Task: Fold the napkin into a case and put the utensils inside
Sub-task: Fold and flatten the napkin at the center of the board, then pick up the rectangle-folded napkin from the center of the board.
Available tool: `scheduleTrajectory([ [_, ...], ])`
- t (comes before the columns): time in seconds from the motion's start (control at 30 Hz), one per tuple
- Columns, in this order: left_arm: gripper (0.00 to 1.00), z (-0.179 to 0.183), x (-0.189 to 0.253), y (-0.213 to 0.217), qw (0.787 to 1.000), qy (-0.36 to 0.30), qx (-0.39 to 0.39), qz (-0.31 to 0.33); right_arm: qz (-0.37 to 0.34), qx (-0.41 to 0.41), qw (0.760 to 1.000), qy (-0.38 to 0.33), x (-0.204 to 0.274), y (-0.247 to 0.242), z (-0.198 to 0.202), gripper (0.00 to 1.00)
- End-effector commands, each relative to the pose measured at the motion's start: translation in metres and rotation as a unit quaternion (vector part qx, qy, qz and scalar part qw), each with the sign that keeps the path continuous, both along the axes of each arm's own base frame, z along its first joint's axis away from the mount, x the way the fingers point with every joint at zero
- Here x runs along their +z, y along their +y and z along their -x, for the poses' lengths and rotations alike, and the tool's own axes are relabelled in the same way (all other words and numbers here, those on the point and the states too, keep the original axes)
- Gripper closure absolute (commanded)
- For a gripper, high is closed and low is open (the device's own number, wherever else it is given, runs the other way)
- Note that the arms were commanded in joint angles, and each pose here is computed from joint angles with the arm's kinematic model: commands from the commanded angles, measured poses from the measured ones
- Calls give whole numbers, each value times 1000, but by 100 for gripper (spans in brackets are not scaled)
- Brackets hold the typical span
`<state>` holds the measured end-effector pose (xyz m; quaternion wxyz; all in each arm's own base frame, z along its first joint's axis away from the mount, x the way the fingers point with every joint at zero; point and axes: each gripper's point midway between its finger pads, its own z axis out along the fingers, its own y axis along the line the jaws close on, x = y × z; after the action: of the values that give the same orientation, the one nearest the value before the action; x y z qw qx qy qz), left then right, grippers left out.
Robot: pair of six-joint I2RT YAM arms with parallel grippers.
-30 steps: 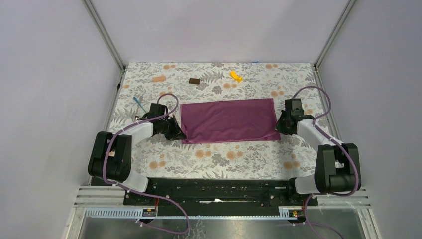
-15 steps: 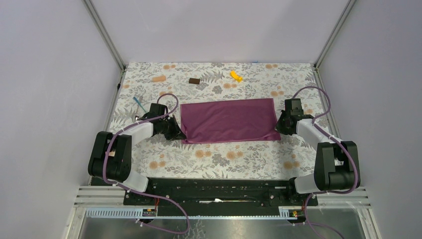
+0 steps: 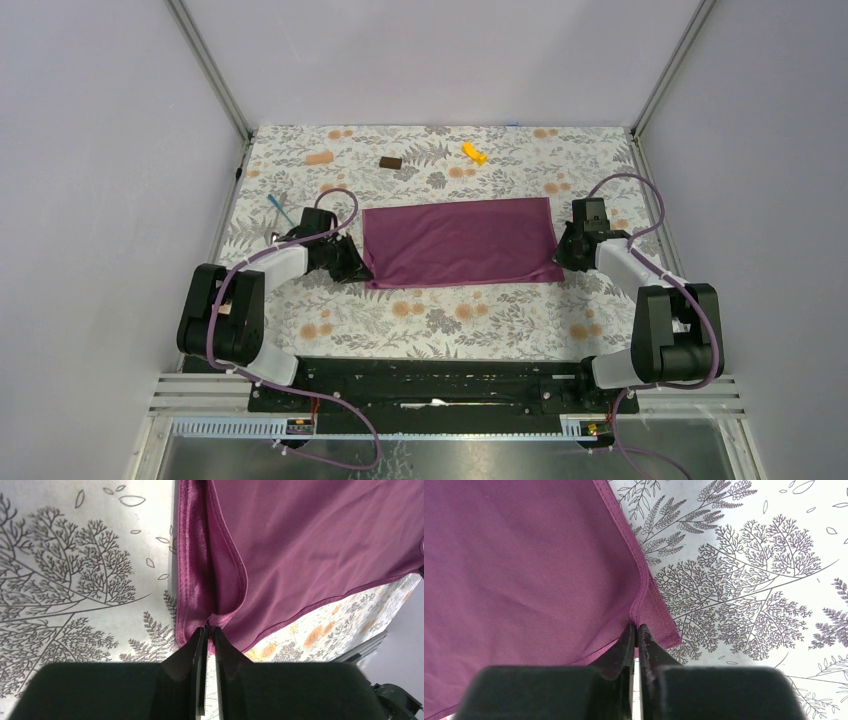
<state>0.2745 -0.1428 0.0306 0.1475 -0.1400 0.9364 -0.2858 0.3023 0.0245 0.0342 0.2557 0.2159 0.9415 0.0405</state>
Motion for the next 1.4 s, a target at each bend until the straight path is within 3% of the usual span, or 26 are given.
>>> scheduleTrajectory([
  [0.0,79,-3,11,8,999,-18,9,-26,9,-7,1000,17,7,-6,9,81],
  [0.1,58,1,29,29,995,-36,48,-75,32,-20,999,15,25,-15,18,47],
  [0.13,40,2,39,36,993,-50,58,-91,41,-20,999,3,33,-19,18,37],
  [0.17,32,3,49,41,991,-65,65,-101,49,-19,999,-10,42,-21,17,31],
  [0.27,27,3,82,37,989,-110,55,-85,30,6,998,-51,65,-12,7,17],
  [0.37,26,-3,93,1,993,-120,15,3,-104,95,986,-86,74,45,-12,3],
  [0.43,25,-7,89,-26,993,-107,-15,46,-149,120,979,-67,66,63,-20,3],
  [0.6,24,-25,59,-57,994,-86,-38,56,-149,92,984,-14,24,59,-29,3],
  [0.9,17,-23,4,-30,998,-44,-19,-38,-79,27,996,36,-19,27,-7,2],
  [1.0,16,-16,15,-30,998,-40,-36,-40,-65,26,997,25,-6,22,-8,2],
  [1.13,9,-15,72,-45,993,-98,-71,3,-102,56,992,-50,45,46,-30,0],
  [1.23,4,-30,103,-50,988,-129,-82,9,-179,86,977,-74,65,76,-54,0],
  [1.37,3,-53,107,-63,988,-125,-82,35,-177,102,977,-69,63,78,-94,0],
])
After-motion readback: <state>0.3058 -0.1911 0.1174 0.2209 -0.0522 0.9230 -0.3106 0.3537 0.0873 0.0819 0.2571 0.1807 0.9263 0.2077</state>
